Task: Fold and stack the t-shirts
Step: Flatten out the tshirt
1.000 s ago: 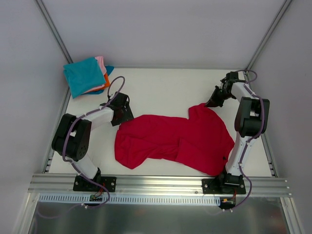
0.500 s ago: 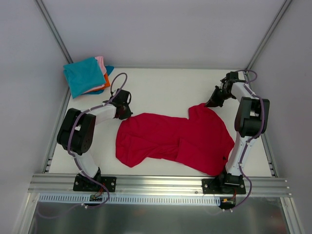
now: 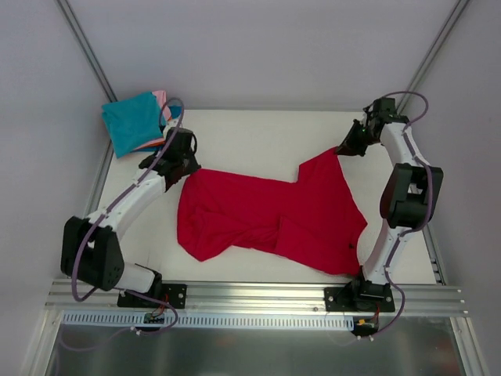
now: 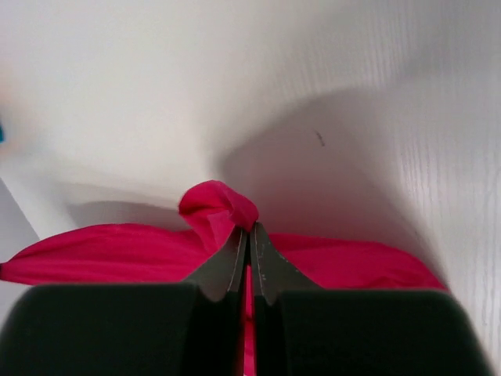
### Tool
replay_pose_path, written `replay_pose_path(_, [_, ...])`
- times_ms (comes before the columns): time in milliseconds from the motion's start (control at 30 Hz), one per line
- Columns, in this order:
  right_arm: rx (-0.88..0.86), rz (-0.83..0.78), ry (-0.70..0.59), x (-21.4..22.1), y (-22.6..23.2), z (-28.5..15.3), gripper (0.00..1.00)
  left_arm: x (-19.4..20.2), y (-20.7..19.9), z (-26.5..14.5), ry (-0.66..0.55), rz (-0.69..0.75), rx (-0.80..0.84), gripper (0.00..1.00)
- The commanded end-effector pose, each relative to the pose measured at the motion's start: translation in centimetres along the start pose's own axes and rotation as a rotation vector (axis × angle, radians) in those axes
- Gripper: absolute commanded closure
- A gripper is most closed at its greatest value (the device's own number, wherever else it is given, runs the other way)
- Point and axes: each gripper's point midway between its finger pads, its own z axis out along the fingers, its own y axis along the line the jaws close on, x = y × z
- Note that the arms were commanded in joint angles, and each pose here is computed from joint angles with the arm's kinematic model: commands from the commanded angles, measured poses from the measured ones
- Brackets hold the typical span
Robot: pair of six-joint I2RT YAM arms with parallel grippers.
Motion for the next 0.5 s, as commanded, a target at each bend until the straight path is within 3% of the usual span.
replay_pose_path(0, [-0.108,-0.104,-0.214,-3.5,5.8,-9.5,0.99,-8.0,-0.2,-6.7,-0.231,0.028,0.016,1.00])
replay_pose_path(200, [-0.155,-0.167,-0.353,-4.3,9.4,-16.3,0.99,-12.8,-0.1,-13.3,-0.367,0.038,0.044,1.00])
replay_pose_path(467, [-0.222,-0.261,-0.590,-3.8,14.2,-28.0,0.99,-15.2,0.9,-19.0,-0.481,0.045,0.071,1.00])
